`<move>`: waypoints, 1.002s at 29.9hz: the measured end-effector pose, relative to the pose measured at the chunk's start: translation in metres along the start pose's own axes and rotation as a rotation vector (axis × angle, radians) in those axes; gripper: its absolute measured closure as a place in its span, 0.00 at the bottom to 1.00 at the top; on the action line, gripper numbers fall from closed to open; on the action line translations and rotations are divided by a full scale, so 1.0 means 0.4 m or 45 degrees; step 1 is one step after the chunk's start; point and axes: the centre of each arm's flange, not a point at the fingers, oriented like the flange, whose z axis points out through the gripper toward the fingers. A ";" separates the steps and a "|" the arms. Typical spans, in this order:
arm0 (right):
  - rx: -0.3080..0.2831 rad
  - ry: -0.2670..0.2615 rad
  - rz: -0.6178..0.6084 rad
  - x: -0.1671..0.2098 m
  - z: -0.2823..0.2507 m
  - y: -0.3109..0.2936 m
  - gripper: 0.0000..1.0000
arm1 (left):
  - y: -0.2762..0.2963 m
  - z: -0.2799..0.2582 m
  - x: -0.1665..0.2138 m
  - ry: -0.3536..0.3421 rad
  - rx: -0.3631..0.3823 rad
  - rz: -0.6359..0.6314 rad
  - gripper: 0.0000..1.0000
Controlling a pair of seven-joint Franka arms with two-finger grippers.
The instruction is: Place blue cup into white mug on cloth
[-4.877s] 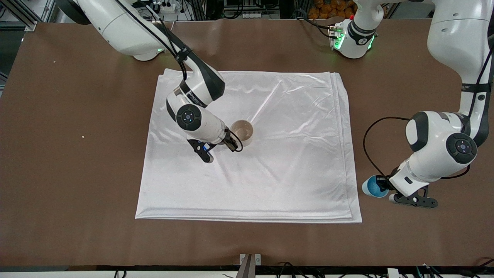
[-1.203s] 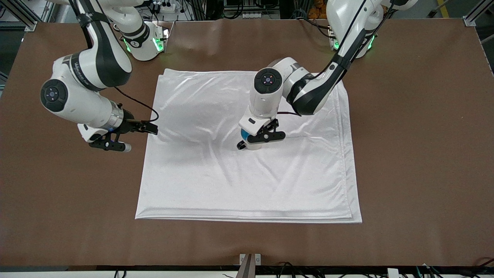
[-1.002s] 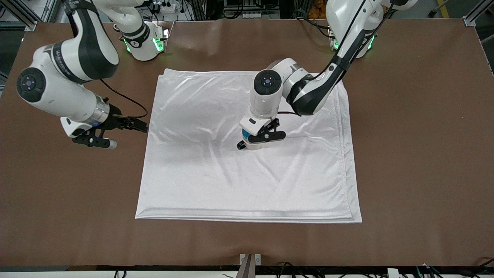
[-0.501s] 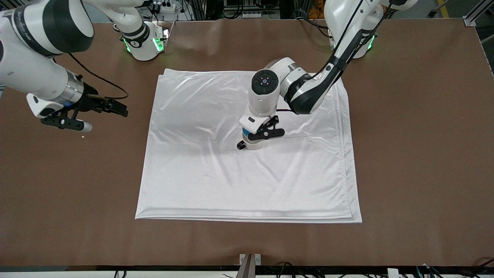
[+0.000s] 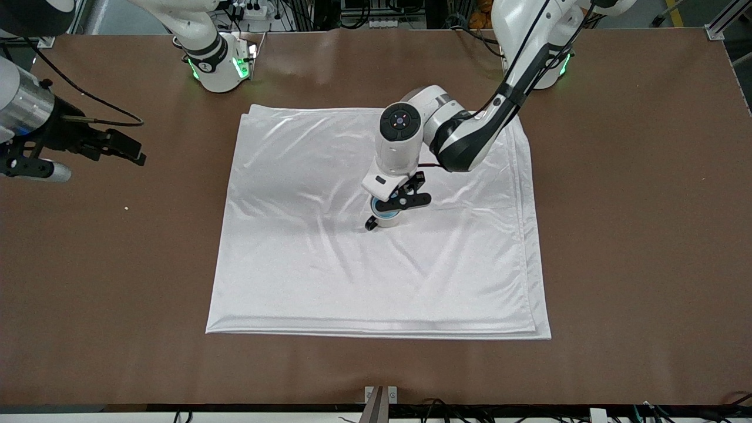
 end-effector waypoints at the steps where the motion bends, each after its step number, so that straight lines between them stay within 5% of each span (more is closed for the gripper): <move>1: -0.001 -0.006 -0.002 0.001 0.000 0.009 0.00 | 0.001 -0.004 0.001 0.002 -0.003 -0.001 0.40; 9: -0.008 -0.043 -0.021 -0.008 0.000 0.013 0.00 | -0.003 -0.074 0.018 0.035 -0.027 -0.021 0.02; 19: -0.009 -0.043 -0.037 -0.012 0.000 -0.004 0.00 | -0.106 -0.298 0.070 0.088 0.015 -0.098 0.00; 30: -0.009 -0.042 -0.034 -0.011 -0.001 0.000 0.00 | -0.312 -0.529 0.135 0.110 0.095 0.031 0.00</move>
